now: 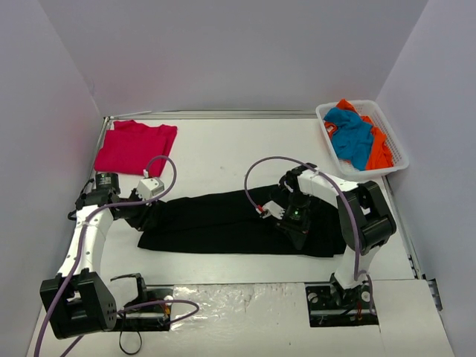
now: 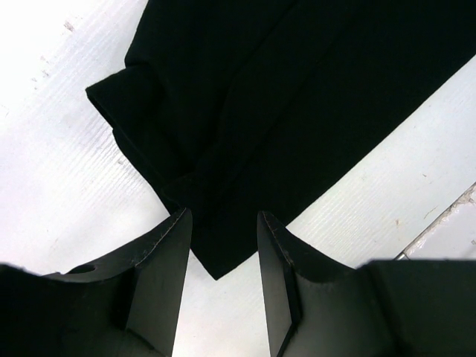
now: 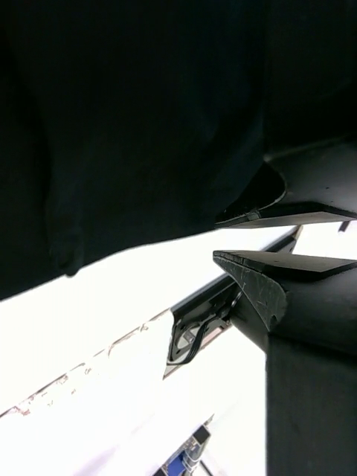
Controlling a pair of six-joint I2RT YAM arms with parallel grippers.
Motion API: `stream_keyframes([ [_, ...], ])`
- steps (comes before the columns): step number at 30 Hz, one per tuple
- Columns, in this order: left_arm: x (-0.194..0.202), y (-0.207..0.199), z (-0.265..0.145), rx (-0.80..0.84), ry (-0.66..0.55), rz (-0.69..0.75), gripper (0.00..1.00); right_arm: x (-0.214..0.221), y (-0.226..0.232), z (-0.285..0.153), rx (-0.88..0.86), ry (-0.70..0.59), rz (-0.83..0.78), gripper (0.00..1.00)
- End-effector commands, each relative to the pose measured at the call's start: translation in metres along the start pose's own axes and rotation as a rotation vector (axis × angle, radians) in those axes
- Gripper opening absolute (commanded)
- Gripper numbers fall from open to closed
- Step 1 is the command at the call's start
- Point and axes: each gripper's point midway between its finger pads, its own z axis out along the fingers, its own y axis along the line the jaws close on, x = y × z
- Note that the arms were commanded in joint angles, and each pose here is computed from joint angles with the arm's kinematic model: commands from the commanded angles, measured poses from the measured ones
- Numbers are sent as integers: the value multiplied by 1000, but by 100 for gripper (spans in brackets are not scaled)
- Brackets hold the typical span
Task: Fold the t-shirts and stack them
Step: Fold the other side of the tshirt into a rectangle, then rotate the tshirt 90 degrees
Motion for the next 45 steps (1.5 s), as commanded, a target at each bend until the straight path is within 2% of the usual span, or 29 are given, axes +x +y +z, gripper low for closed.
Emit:
stream_keyframes([
  [1, -5, 0, -5, -8, -21, 27, 40, 10, 15, 0, -21, 53, 28, 15],
  [7, -3, -1, -5, -15, -23, 33, 40, 1, 8, -15, 46, 14, 14, 17],
  [14, -14, 6, -8, -24, -44, 48, 39, -21, -27, -59, 199, -170, 79, 18],
  [15, -16, 7, -7, -19, -44, 44, 40, -23, -44, -67, 253, -218, 115, 19],
  [17, -23, 13, -8, -26, -56, 53, 40, -20, -59, -75, 310, -243, 169, 27],
  [18, -23, 16, -5, -22, -51, 42, 42, -21, -66, -78, 326, -270, 186, 28],
  [26, -53, 71, 10, -135, -103, -54, 49, -20, -90, -68, 310, -316, 278, 27],
  [30, -58, 90, 29, -104, -99, -101, 52, -26, -94, -59, 281, -346, 290, 27],
  [37, -62, 90, 48, 15, -92, -140, 52, -29, -99, -58, 280, -343, 296, 27],
  [45, -40, 73, 58, 136, -13, -126, 32, -26, -105, -48, 261, -320, 316, 26],
])
